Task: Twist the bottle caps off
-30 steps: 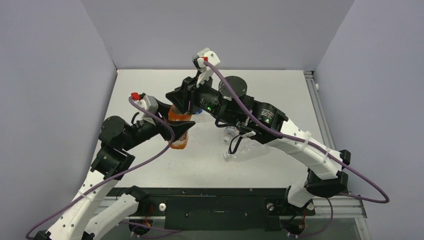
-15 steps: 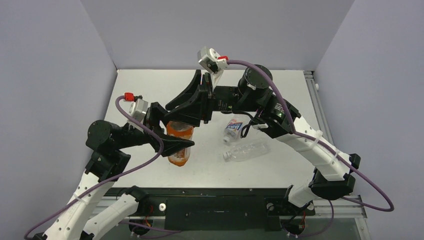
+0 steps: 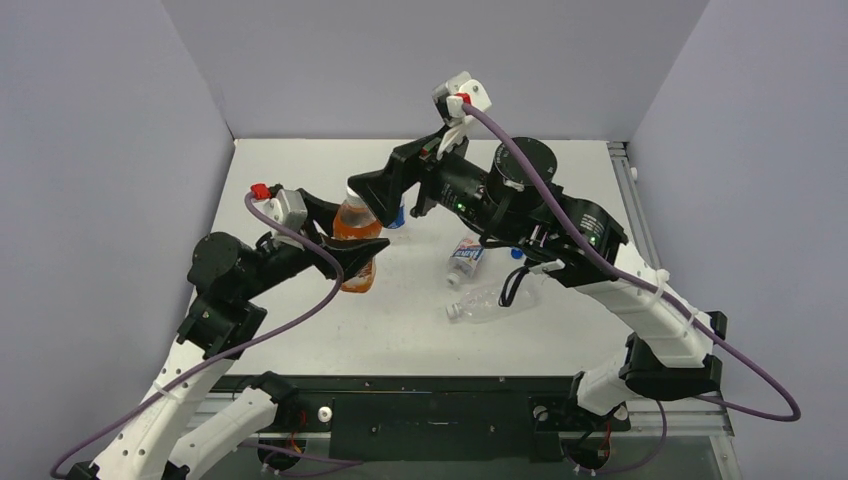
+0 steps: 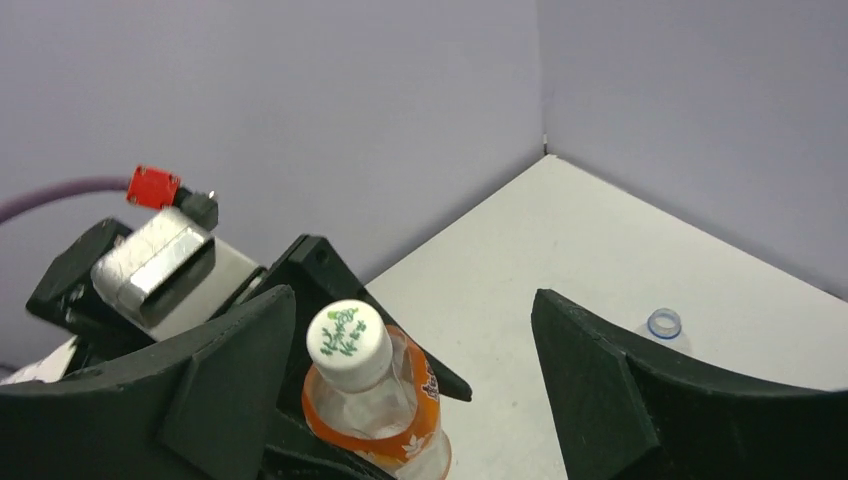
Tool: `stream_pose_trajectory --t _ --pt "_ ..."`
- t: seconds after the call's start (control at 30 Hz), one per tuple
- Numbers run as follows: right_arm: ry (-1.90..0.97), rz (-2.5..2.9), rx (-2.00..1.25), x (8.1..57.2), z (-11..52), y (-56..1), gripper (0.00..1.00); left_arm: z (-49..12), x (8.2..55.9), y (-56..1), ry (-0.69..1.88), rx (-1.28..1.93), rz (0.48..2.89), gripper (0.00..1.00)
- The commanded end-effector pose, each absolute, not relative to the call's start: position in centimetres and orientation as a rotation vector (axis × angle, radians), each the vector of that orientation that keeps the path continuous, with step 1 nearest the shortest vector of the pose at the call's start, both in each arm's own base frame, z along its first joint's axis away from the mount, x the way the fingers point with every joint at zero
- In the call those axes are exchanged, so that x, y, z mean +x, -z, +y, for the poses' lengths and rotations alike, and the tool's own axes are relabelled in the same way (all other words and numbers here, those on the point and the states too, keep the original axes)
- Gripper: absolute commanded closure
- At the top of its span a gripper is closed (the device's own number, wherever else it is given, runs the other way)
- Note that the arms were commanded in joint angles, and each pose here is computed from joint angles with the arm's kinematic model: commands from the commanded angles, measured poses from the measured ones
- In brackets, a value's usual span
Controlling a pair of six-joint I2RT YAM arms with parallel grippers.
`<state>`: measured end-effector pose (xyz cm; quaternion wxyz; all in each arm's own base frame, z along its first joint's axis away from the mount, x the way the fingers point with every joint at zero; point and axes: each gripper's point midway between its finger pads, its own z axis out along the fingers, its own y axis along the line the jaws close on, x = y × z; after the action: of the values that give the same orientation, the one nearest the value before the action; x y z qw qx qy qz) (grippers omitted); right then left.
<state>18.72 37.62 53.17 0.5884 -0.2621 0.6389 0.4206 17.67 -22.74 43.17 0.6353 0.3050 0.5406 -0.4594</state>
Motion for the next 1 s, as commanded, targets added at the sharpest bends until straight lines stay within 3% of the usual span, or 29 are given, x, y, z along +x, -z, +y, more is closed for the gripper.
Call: stream_pose_trajectory --t 0.0,0.17,0.43,0.77,0.97 --pt "-0.801 1.585 -0.440 21.6 37.2 -52.6 0.17 -21.4 20.6 -42.5 0.851 0.652 1.239 0.84" --pt "-0.841 1.583 -0.454 21.1 39.1 -52.4 0.20 -21.3 21.3 -41.9 0.817 0.644 1.262 0.83" --pt "-0.873 1.587 -0.464 21.1 40.4 -52.1 0.41 -21.2 21.5 -41.4 0.813 0.630 1.297 0.83" --pt "-0.863 1.581 -0.470 21.1 40.2 -52.1 0.98 -21.5 21.1 -41.5 0.853 0.625 1.298 0.83" --pt "-1.016 1.502 -0.682 18.9 40.1 -53.1 1.00 -22.5 18.6 -43.5 1.007 0.658 1.231 0.83"
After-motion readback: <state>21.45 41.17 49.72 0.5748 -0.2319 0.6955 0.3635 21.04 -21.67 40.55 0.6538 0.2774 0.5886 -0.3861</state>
